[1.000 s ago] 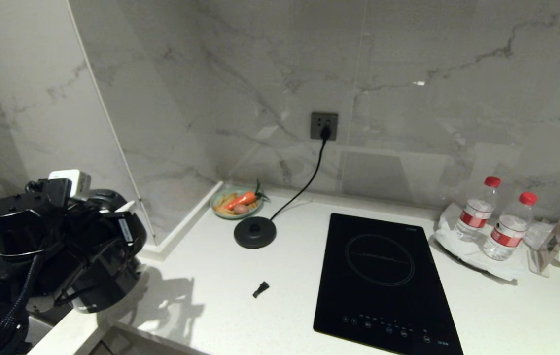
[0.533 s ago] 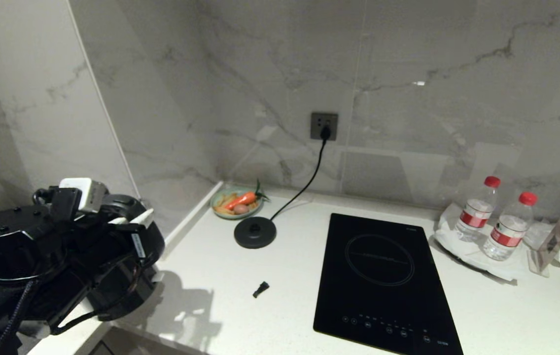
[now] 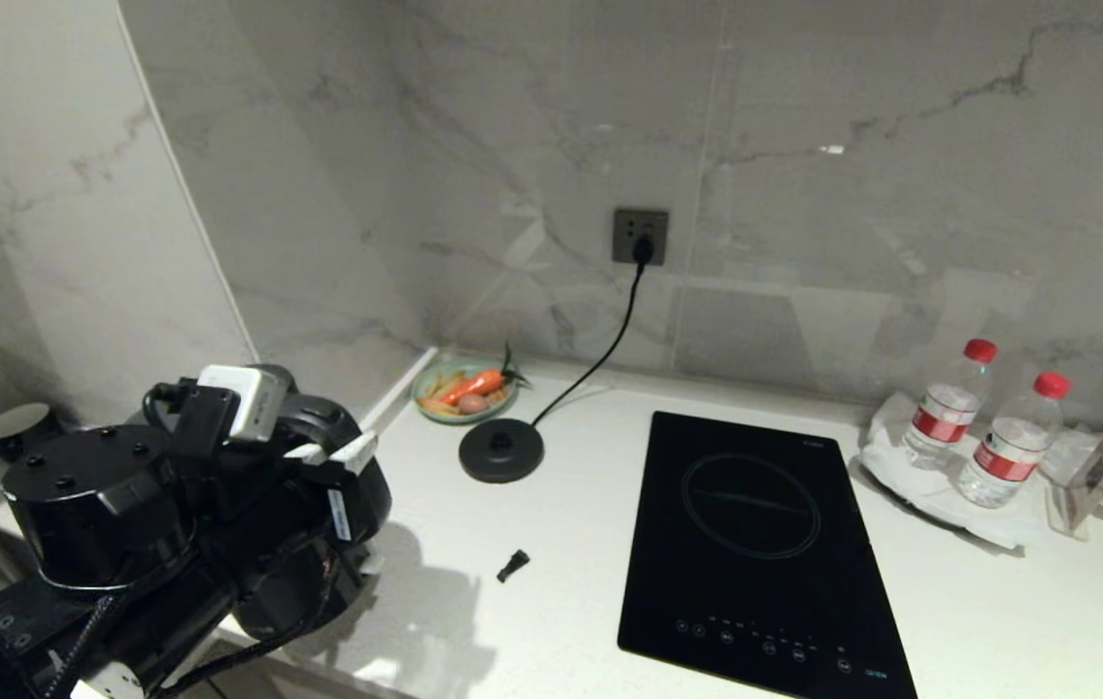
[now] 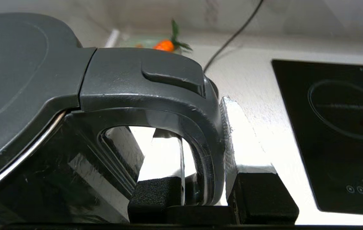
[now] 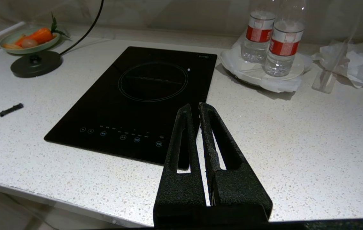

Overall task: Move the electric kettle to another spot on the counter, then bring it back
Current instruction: Place it on the power base

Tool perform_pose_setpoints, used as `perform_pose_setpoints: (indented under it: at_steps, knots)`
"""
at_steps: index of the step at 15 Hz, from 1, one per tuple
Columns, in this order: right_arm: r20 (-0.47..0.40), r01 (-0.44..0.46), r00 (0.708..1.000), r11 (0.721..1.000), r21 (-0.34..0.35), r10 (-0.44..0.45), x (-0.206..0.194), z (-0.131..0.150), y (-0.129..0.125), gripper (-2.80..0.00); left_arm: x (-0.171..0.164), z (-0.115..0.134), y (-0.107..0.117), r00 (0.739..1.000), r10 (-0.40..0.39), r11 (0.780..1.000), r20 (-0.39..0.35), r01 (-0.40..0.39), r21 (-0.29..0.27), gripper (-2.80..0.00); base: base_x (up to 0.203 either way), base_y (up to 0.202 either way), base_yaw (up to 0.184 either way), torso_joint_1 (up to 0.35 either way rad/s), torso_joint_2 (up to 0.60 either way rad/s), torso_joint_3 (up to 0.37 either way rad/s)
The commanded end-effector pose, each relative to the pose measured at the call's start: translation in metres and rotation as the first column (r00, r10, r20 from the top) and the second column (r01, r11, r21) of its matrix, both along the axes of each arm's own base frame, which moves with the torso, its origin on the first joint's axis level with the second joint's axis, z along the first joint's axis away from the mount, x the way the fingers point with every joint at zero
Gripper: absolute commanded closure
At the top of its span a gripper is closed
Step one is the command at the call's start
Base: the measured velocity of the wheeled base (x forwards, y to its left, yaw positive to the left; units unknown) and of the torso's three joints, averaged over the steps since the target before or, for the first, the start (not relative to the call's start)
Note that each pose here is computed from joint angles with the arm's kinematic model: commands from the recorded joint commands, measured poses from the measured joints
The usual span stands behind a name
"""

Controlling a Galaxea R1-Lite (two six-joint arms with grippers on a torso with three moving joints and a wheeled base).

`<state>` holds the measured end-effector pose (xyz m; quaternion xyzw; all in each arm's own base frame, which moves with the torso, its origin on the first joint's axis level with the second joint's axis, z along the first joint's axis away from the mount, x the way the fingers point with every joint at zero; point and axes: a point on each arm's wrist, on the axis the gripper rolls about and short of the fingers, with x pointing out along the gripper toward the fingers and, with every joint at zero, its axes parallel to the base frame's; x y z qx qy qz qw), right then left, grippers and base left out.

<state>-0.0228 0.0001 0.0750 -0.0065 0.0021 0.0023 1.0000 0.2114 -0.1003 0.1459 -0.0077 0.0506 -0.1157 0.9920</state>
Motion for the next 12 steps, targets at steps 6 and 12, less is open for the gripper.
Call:
perform_pose_setpoints:
  at_steps: [6, 12]
  knots:
    - [0.0, 0.0, 1.0, 1.0, -0.001, 0.0, 0.0, 0.0, 0.0, 0.0, 0.004, 0.018, -0.019, 0.999, -0.02, 1.0, 0.04, 0.02, -0.017, 0.0, 0.0, 0.0, 0.0, 0.004, 0.0, -0.187]
    - [0.0, 0.0, 1.0, 1.0, -0.001, 0.0, 0.0, 0.0, 0.0, 0.0, 0.009, 0.05, -0.041, 0.987, -0.065, 0.997, 0.15, 0.071, -0.039, 0.0, 0.0, 0.0, 0.0, 0.003, 0.0, -0.032]
